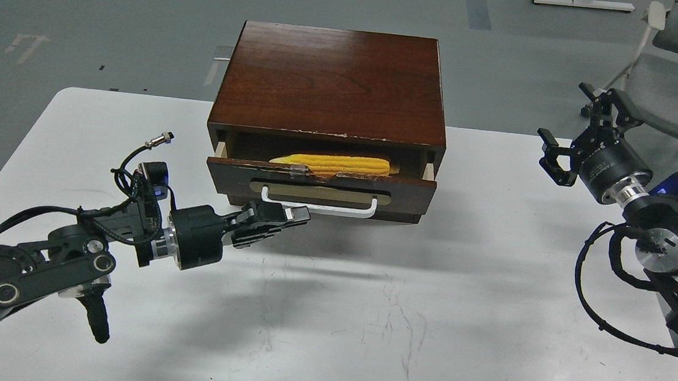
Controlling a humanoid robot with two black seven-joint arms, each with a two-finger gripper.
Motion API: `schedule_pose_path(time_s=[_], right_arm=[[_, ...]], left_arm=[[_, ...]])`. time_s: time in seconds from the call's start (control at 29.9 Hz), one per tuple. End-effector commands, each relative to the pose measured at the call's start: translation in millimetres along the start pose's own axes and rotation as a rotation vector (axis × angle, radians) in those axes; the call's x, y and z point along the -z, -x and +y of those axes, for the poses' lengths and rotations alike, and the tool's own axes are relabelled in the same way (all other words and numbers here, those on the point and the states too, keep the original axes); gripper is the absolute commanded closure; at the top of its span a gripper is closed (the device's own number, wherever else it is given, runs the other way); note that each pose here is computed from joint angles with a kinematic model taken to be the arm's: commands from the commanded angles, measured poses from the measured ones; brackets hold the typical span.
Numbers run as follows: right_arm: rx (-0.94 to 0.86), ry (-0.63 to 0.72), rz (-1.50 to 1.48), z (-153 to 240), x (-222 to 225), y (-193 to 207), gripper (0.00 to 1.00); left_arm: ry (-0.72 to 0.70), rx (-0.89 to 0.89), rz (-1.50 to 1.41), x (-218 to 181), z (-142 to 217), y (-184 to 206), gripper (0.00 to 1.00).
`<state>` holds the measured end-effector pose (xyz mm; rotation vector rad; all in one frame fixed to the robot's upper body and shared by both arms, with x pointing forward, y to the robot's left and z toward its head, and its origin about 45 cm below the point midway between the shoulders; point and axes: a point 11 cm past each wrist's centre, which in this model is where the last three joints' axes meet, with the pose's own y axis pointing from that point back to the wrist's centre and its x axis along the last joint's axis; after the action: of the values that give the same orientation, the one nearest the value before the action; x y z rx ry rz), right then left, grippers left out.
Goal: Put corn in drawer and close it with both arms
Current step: 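Push the drawer front toward the cabinet with the left gripper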
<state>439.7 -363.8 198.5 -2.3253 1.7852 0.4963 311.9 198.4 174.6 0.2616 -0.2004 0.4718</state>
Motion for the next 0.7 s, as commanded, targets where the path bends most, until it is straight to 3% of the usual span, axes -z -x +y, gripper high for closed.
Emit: schedule_pose_path(time_s=[0.0,0.67], right_arm=[[0.0,0.0,0.0,0,0,0,0.01],[-0.007,0.008,-0.004,3,-5,-3,0.01]], left_arm=[[0.009,0.002,-0.005,-2,-6,-1,0.85],[0.018,-0.026,-0.046,-8,-31,-24,0.82]])
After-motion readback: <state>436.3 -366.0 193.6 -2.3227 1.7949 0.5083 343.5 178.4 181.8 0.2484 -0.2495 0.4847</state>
